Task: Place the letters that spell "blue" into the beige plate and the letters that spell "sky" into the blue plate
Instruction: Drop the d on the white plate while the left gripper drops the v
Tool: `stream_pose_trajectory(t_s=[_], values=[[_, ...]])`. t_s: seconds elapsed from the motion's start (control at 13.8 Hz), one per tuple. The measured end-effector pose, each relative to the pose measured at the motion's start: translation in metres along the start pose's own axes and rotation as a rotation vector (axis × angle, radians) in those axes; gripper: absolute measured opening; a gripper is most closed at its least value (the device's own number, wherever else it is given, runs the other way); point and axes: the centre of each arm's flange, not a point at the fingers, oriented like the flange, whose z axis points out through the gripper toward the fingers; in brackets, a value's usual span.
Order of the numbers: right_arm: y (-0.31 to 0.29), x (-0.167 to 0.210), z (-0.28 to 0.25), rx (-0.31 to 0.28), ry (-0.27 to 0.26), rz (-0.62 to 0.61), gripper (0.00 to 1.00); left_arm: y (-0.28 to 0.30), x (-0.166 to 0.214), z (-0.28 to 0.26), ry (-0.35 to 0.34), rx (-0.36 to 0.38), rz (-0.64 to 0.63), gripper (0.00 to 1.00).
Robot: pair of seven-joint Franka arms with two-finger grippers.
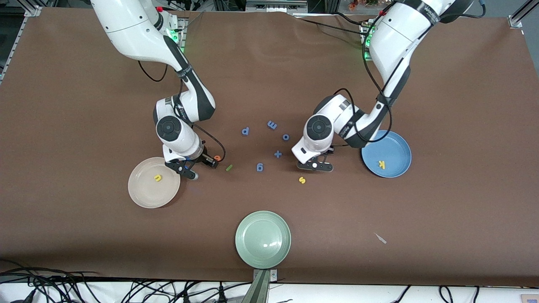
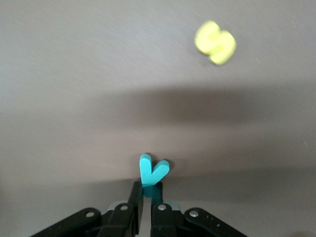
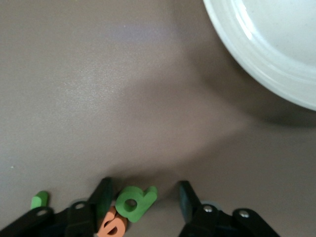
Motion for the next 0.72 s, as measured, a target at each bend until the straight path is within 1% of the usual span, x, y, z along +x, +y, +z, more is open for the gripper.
stream_pose_trajectory(t_s=[0.07, 0.14, 0.29, 0.36, 0.43, 0.51, 0.58, 0.65, 0.72], values=[[-0.001, -0.001, 0.0, 0.001, 0.001, 0.004, 0.59, -0.008, 0.004, -0.007, 0.006, -0.002, -0.006, 0.11], [-0.003, -0.003, 0.0, 0.003, 0.003, 0.007, 0.56, -0.017, 0.007, -0.016, 0.007, 0.003, -0.008, 0.11], [-0.008, -0.008, 0.0, 0.005, 0.004, 0.004, 0.54, -0.04, 0.011, -0.037, -0.011, 0.028, 0.013, 0.11], [-0.009, -0.01, 0.0, 0.005, 0.004, 0.002, 0.53, -0.06, 0.014, -0.05, -0.031, 0.047, 0.038, 0.11], [-0.01, -0.01, -0.001, 0.009, 0.007, 0.002, 0.46, -0.082, 0.016, -0.059, -0.056, 0.062, 0.063, 0.11], [-0.01, -0.01, -0.001, 0.009, 0.007, 0.002, 0.46, -0.109, 0.019, -0.066, -0.09, 0.074, 0.09, 0.11], [-0.011, -0.01, -0.002, 0.012, 0.01, 0.001, 0.39, -0.138, 0.021, -0.067, -0.128, 0.078, 0.117, 0.11], [-0.012, -0.01, -0.006, 0.016, 0.012, 0.0, 0.29, -0.166, 0.024, -0.065, -0.163, 0.076, 0.143, 0.11], [-0.012, -0.01, -0.007, 0.016, 0.012, -0.001, 0.28, -0.189, 0.026, -0.061, -0.19, 0.069, 0.159, 0.11]])
